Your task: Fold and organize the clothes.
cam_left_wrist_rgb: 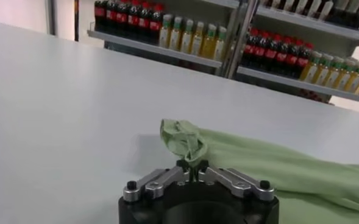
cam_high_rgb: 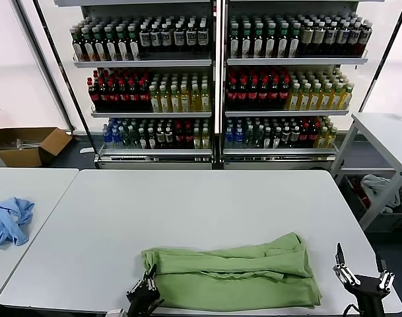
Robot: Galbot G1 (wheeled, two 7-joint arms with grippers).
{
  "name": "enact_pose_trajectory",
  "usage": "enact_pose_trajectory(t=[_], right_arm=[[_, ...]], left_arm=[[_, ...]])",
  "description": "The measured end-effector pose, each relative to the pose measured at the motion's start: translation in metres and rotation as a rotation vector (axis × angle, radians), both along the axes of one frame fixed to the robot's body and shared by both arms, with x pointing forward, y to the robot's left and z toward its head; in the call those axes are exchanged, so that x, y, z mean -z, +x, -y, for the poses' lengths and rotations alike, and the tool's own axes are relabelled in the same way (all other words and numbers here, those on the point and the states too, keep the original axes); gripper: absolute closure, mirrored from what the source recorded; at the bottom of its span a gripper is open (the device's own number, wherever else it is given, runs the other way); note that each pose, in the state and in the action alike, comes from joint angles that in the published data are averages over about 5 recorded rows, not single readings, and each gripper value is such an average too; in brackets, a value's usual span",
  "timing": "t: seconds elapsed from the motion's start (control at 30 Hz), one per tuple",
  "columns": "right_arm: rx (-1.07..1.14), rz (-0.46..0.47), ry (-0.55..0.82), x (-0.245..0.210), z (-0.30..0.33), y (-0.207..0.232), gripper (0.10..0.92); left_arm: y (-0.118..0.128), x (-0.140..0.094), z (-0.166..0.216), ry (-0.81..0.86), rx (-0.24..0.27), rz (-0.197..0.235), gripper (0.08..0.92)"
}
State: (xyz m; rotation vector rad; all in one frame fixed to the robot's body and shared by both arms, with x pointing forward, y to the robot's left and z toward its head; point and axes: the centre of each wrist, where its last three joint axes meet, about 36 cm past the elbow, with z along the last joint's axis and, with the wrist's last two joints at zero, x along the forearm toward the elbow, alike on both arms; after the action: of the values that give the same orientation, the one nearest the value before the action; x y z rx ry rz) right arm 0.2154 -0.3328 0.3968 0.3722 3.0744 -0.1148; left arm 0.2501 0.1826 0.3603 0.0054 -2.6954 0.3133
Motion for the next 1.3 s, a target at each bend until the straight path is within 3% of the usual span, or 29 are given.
enact_pose_trajectory(t=[0.27,0.73,0.87,1.03,1.3], right_arm=[[-0.004,0.007,-0.001,-0.004,-0.001,0.005,0.200],[-0.006,0.010,0.004,-0.005,-0.005,0.012,0.200],[-0.003,0.010,0.002,-0.007,-0.005,0.013,0.200],[-0.001,0.010,0.000,-0.009,-0.006,0.014,0.200],[-0.002,0.012,0.001,-0.009,-0.009,0.014,0.200]], left_arm=[[0.014,-0.021,-0.022,0.007,-0.076,0.034,0.901],[0.045,-0.075,-0.118,0.162,-0.375,0.146,0.901],[0.040,-0.088,-0.124,0.194,-0.421,0.183,0.901],[0.025,-0.095,-0.105,0.211,-0.390,0.223,0.901],[0.010,-0.094,-0.053,0.177,-0.224,0.251,0.901]])
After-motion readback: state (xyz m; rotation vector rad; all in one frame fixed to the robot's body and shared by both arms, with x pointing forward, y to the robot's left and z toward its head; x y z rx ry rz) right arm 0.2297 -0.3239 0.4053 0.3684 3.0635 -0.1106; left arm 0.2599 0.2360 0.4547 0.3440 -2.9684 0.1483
